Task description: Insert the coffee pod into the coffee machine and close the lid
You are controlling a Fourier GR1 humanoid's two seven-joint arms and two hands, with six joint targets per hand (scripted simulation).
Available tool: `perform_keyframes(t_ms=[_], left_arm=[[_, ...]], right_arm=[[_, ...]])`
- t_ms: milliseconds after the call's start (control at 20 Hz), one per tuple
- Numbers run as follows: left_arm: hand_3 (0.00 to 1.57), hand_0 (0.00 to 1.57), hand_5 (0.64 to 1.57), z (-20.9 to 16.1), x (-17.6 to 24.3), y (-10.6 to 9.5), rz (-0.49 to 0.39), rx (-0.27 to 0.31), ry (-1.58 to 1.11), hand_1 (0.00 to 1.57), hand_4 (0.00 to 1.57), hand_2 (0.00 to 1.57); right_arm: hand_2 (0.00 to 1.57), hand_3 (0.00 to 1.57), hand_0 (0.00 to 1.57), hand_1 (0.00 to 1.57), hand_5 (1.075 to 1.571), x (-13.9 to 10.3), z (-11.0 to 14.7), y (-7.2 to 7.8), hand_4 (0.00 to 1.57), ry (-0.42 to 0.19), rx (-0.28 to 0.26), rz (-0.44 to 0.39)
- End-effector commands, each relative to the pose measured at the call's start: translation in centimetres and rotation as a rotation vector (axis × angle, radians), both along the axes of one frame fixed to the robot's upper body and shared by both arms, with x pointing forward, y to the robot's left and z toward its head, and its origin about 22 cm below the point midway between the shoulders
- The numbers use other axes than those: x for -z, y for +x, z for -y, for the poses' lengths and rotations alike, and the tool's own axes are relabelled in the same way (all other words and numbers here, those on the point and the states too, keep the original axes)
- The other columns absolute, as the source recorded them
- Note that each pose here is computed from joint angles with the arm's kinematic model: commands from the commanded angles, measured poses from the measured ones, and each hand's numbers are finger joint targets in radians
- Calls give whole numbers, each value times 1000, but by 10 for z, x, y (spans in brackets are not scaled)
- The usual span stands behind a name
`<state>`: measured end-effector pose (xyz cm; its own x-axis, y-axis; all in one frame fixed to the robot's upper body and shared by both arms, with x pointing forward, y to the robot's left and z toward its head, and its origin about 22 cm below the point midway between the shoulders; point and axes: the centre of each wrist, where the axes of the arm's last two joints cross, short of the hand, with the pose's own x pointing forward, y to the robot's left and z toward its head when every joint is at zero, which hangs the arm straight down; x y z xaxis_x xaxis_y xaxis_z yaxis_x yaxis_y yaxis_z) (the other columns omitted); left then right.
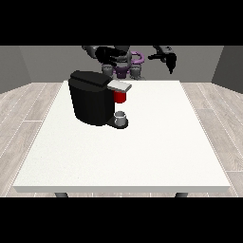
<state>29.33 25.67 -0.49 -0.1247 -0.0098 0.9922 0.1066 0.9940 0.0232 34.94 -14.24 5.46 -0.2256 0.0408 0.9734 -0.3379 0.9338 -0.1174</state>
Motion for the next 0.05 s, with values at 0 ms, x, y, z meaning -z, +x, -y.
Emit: perform_keyframes(t_ms=[0], left_arm=[[0,0,1571,-26,22,-26,-39,-66,-4,0,192,0]], right_arm=[[0,0,0,0,1571,44,24,-34,157,61,14,-44]])
